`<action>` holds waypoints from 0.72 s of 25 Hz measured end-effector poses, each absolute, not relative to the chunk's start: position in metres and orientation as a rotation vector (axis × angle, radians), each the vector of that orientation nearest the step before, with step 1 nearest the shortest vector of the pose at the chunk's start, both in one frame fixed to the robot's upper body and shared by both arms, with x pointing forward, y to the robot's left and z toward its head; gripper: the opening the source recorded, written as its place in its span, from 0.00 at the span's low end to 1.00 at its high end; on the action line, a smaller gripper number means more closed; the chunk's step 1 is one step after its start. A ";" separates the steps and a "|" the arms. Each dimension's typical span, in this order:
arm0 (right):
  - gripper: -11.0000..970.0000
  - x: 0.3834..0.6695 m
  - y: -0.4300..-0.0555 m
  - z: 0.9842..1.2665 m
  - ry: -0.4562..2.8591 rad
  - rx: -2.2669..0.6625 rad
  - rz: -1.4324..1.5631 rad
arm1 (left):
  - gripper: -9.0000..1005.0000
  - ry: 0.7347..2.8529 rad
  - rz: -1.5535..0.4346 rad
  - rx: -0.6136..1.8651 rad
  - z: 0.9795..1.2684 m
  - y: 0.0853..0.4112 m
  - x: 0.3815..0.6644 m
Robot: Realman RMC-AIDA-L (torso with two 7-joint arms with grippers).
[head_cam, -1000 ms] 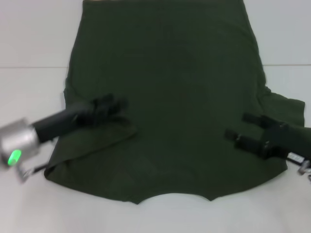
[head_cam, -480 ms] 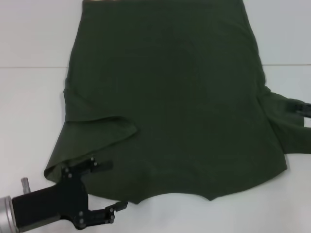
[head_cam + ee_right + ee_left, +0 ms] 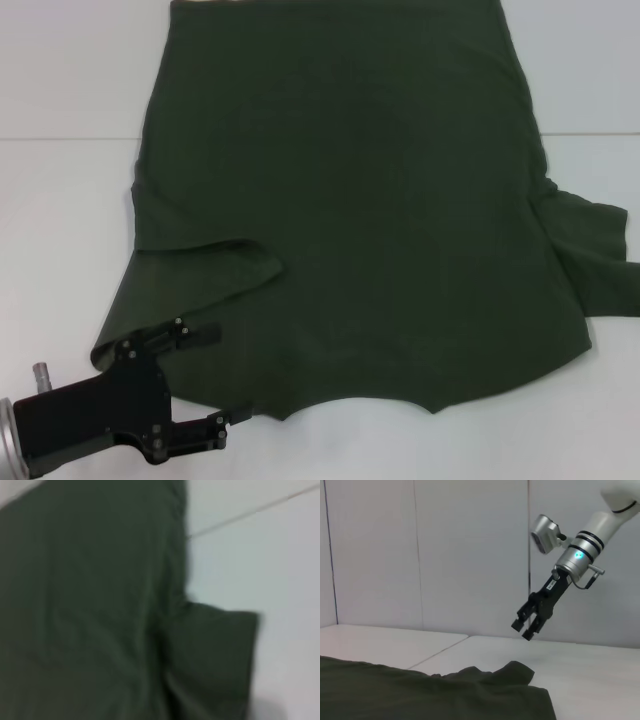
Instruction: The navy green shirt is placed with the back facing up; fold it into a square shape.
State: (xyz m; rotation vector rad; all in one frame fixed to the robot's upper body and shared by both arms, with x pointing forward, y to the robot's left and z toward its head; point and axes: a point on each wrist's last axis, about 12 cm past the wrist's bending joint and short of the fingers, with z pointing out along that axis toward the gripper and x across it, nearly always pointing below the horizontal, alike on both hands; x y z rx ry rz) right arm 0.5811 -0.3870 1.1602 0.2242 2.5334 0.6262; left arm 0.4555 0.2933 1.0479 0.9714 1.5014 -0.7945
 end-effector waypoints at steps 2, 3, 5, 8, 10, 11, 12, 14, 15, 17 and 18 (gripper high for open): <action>0.92 0.585 -0.386 1.160 2.564 0.227 0.564 | 0.87 1.505 -0.801 0.964 1.048 0.293 0.455; 0.92 0.588 -0.384 1.159 2.572 0.223 0.548 | 0.87 1.506 -0.802 0.963 1.048 0.293 0.455; 0.91 0.591 -0.380 1.153 2.590 0.212 0.536 | 0.87 1.509 -0.805 0.957 1.048 0.293 0.455; 0.91 0.598 -0.372 1.140 2.614 0.201 0.541 | 0.87 1.515 -0.808 0.953 1.047 0.293 0.455; 0.91 0.601 -0.367 1.131 2.628 0.197 0.545 | 0.87 1.521 -0.811 0.952 1.047 0.294 0.455; 0.91 0.603 -0.365 1.127 2.634 0.193 0.546 | 0.87 1.526 -0.813 0.950 1.047 0.294 0.454; 0.90 0.605 -0.362 1.124 2.639 0.188 0.547 | 0.87 1.530 -0.816 0.948 1.047 0.295 0.454; 0.90 0.608 -0.359 1.122 2.642 0.177 0.549 | 0.87 1.540 -0.820 0.945 1.047 0.296 0.453; 0.90 0.610 -0.357 1.122 2.639 0.170 0.548 | 0.87 1.544 -0.821 0.945 1.047 0.296 0.453; 0.90 0.612 -0.354 1.122 2.637 0.157 0.546 | 0.87 1.548 -0.823 0.947 1.047 0.297 0.453; 0.89 0.612 -0.352 1.122 2.635 0.150 0.544 | 0.87 1.550 -0.824 0.947 1.047 0.297 0.453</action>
